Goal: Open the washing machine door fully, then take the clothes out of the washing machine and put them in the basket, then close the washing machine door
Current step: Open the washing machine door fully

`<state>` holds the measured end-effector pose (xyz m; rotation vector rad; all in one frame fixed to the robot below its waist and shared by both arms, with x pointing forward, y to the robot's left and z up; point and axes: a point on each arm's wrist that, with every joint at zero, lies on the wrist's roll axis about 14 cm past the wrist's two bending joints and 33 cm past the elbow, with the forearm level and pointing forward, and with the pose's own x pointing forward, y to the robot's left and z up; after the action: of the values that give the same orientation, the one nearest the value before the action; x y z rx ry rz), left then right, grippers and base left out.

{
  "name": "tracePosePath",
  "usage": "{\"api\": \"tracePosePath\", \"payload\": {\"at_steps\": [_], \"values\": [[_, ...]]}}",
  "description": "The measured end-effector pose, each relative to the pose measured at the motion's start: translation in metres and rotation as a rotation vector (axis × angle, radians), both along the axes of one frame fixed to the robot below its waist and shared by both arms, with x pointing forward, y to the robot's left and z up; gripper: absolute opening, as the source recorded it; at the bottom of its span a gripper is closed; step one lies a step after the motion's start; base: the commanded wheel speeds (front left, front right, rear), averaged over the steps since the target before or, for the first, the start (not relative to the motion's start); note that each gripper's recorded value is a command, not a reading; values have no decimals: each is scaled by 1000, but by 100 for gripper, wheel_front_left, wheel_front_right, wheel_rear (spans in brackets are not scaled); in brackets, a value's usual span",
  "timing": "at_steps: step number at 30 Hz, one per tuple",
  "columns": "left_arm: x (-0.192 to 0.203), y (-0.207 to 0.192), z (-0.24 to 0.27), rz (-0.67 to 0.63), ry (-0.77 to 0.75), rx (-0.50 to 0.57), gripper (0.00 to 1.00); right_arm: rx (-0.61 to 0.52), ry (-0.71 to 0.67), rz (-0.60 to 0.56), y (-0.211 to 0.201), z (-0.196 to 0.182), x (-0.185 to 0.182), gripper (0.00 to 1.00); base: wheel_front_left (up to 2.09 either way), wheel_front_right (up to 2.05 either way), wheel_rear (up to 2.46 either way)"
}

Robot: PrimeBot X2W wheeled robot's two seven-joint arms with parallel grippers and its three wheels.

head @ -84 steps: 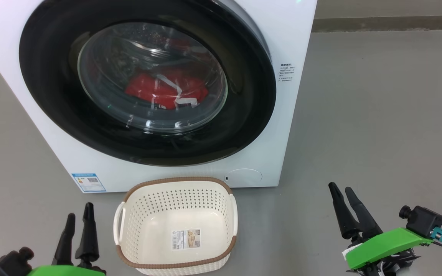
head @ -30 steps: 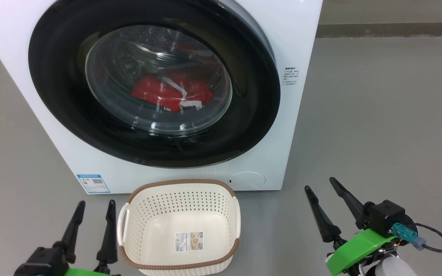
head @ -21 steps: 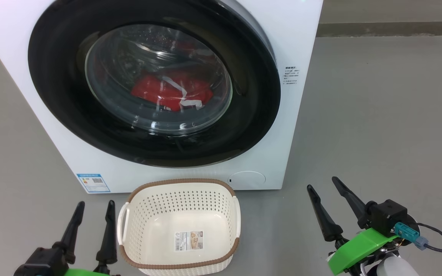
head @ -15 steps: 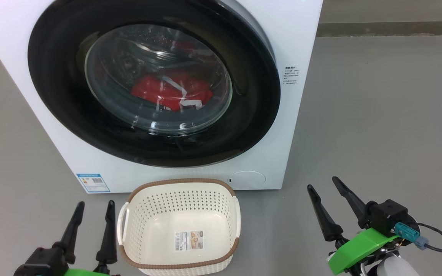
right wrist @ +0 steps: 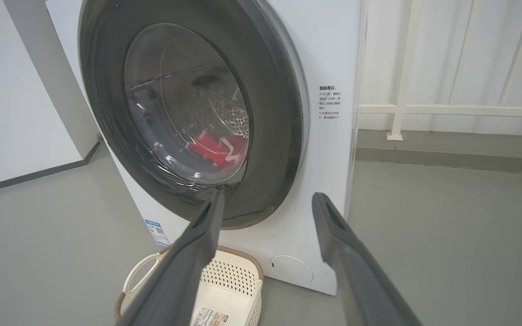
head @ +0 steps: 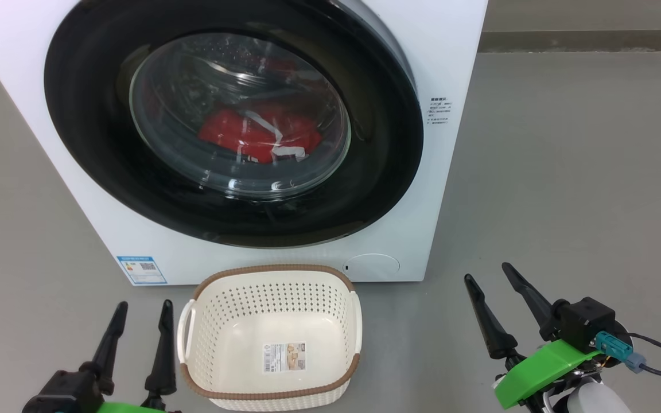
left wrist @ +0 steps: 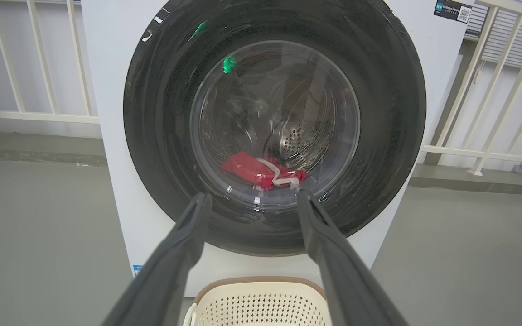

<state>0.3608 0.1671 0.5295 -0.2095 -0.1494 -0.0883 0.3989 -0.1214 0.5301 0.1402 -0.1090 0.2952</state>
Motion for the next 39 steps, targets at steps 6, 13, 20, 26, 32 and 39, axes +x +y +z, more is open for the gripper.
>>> {"api": "tracePosePath", "payload": {"at_steps": [6, 13, 20, 26, 32, 39], "values": [[1, 0, -2, 2, 6, -1, 100, 2, 4, -6, -3, -1, 2, 100, 0, 0, 0], [1, 2, -5, 7, 14, -1, 100, -3, -29, -8, -7, 11, 13, 100, 0, 0, 0], [3, 4, -12, 12, 37, -1, 100, 19, -47, -12, -10, 19, 25, 93, 0, 0, 0], [6, 5, -16, 15, 51, 0, 100, 51, -64, -10, -12, 28, 39, 29, 0, 0, 0], [10, 9, -18, 28, 57, 0, 100, 71, -90, -19, -21, 40, 57, 0, 0, 0, 0], [12, 15, -25, 44, 78, 3, 100, 158, -112, -22, -26, 55, 79, 0, 0, 0, 0]]}}
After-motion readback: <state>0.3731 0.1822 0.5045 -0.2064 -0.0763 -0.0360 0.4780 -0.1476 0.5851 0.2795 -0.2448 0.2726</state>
